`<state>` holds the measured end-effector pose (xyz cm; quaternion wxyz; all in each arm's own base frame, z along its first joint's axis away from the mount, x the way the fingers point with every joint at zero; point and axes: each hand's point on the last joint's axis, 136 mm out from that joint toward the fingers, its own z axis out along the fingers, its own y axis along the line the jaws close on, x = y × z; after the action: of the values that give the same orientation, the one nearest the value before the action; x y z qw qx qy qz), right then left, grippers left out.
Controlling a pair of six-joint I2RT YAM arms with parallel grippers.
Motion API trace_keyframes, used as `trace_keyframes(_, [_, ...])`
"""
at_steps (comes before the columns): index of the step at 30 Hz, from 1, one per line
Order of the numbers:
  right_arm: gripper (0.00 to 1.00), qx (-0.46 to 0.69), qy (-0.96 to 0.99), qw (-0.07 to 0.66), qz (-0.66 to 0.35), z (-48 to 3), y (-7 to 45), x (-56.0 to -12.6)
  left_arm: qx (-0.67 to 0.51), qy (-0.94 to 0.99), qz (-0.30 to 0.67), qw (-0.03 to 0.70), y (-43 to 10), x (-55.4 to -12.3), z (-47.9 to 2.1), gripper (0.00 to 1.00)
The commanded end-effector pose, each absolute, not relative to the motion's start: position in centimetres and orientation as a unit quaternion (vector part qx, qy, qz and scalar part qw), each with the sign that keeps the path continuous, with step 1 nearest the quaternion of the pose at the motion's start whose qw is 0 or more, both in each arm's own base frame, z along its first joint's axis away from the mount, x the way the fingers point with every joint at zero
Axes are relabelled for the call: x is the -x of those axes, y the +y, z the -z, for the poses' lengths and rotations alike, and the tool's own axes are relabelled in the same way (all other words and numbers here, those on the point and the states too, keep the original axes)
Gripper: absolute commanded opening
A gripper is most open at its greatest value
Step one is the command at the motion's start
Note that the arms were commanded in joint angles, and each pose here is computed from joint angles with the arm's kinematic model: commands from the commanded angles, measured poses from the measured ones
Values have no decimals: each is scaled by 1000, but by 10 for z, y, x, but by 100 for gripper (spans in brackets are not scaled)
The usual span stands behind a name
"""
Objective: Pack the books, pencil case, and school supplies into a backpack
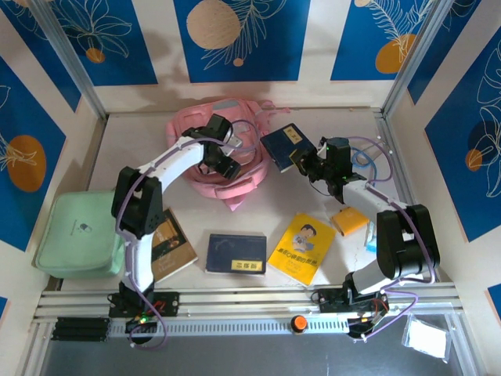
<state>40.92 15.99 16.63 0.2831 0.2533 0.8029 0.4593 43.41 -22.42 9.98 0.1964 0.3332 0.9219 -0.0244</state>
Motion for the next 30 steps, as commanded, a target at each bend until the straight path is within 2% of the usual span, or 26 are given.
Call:
trace_keyframes(1, [0, -212, 796, 314, -473, -192, 163, -403, -388, 908, -31, 159, -205, -435, -94, 72])
trace_keyframes(13, [0, -207, 797, 313, -473, -192, 166, -399, -389, 908, -60, 142, -208, -461, -76, 63])
trace_keyframes(17, [0, -208, 798, 316, -469, -193, 166, -398, -382, 910, -64, 147, -209, -466, -75, 54])
trace_keyframes(20, [0, -209, 800, 315, -466, -191, 165, -398, -369, 913, -65, 161, -210, -471, -80, 44])
trace_keyframes(30, [0, -223, 801, 333, -444, -194, 149, -398, -340, 906, -33, 250, -219, -475, -142, 0])
